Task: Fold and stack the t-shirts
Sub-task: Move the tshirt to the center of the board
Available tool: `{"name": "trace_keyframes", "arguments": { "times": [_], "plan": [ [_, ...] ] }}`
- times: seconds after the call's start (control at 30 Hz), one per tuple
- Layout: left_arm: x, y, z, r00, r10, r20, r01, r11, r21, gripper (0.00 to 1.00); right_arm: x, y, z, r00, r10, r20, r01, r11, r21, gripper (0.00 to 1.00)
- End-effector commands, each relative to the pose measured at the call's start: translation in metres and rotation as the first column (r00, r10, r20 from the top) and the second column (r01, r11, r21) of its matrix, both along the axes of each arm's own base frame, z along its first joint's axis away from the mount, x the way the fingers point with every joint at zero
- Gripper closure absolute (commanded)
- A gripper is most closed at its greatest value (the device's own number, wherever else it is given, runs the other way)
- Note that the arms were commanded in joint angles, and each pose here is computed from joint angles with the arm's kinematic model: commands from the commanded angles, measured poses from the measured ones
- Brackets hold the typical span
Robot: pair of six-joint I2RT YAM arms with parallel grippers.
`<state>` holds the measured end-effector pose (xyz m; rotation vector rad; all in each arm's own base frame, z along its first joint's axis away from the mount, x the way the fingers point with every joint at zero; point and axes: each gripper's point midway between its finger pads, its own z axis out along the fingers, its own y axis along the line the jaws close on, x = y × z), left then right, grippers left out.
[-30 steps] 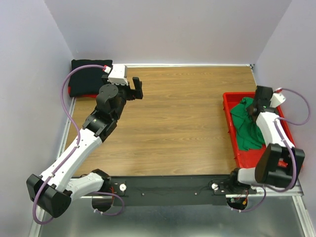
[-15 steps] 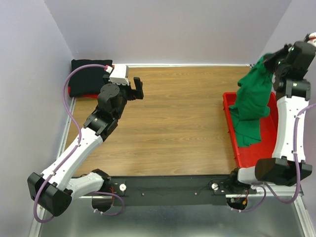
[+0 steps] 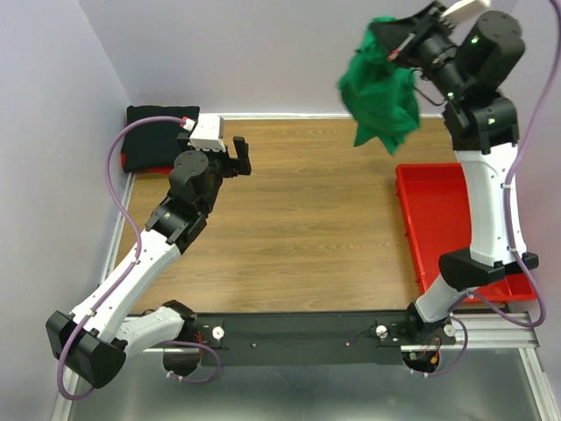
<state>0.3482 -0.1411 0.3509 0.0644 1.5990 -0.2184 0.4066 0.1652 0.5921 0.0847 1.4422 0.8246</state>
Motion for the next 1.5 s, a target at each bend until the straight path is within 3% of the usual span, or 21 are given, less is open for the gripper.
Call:
{"name": "trace_keyframes", "arguments": {
  "times": [0.0, 0.17, 0.23, 0.37, 0.47, 0.5, 0.57, 0.6, 0.63, 0.73, 0.8, 0.9, 1.03, 1.2, 1.47],
  "plan": [
    [-0.002, 0.010, 0.008, 0.998, 0.049, 0.033, -0.049, 0.999, -0.005, 0.02, -0.032, 0.057, 0.026, 0.983, 0.150, 0.103, -0.152, 0.988, 0.007, 1.00],
    [0.000, 0.012, 0.005, 0.997, 0.067, 0.023, -0.067, 0.998, 0.000, 0.02, -0.038, 0.102, 0.004, 0.974, 0.218, 0.067, -0.217, 0.976, -0.022, 0.99],
    [0.001, 0.013, 0.004, 0.997, 0.073, 0.019, -0.073, 0.997, 0.001, 0.02, -0.029, 0.098, -0.005, 0.984, 0.173, 0.051, -0.171, 0.985, -0.038, 1.00],
    [0.003, 0.014, 0.003, 0.996, 0.084, 0.015, -0.084, 0.996, 0.004, 0.02, 0.010, 0.070, -0.052, 0.997, -0.071, -0.036, 0.066, 0.991, -0.120, 0.99],
    [0.005, 0.012, -0.001, 0.996, 0.084, 0.005, -0.084, 0.996, 0.003, 0.02, 0.038, 0.052, -0.127, 0.970, -0.166, -0.177, 0.129, 0.970, -0.206, 0.91],
    [0.006, 0.012, -0.007, 0.996, 0.084, -0.018, -0.084, 0.996, 0.014, 0.02, 0.047, 0.048, -0.172, 0.948, -0.177, -0.264, 0.113, 0.964, -0.242, 0.86],
    [0.006, 0.008, -0.010, 0.997, 0.069, -0.029, -0.069, 0.998, 0.012, 0.02, 0.063, 0.012, -0.223, 0.893, -0.228, -0.387, 0.148, 0.963, -0.226, 0.79],
    [0.009, 0.005, -0.014, 0.997, 0.064, -0.040, -0.063, 0.998, 0.008, 0.02, 0.066, 0.001, -0.245, 0.870, -0.223, -0.440, 0.138, 0.966, -0.217, 0.66],
    [0.009, 0.001, -0.016, 0.997, 0.050, -0.052, -0.050, 0.999, 0.006, 0.02, 0.070, -0.026, -0.291, 0.807, -0.273, -0.524, 0.167, 0.956, -0.240, 0.60],
    [0.012, -0.007, -0.025, 0.995, 0.025, -0.094, -0.026, 1.000, -0.006, 0.02, 0.061, -0.053, -0.352, 0.721, -0.361, -0.592, 0.181, 0.922, -0.342, 0.48],
    [0.012, -0.010, -0.034, 0.992, 0.017, -0.126, -0.018, 1.000, -0.008, 0.02, 0.048, -0.049, -0.375, 0.709, -0.328, -0.624, 0.105, 0.924, -0.367, 0.45],
    [0.009, -0.014, -0.055, 0.985, -0.002, -0.173, -0.003, 1.000, -0.028, 0.02, 0.023, -0.030, -0.418, 0.666, -0.312, -0.678, 0.013, 0.913, -0.408, 0.45],
    [0.004, -0.020, -0.088, 0.968, -0.019, -0.250, 0.000, 0.997, -0.076, 0.02, -0.018, 0.040, -0.458, 0.658, -0.265, -0.705, -0.147, 0.872, -0.466, 0.45],
    [-0.005, -0.018, -0.125, 0.941, 0.007, -0.339, -0.060, 0.987, -0.148, 0.02, -0.033, 0.108, -0.476, 0.688, -0.203, -0.697, -0.273, 0.817, -0.508, 0.45],
    [-0.012, 0.005, -0.123, 0.937, 0.102, -0.334, -0.171, 0.968, -0.185, 0.02, -0.041, 0.168, -0.516, 0.686, -0.167, -0.708, -0.382, 0.746, -0.546, 0.45]
  ]
}}
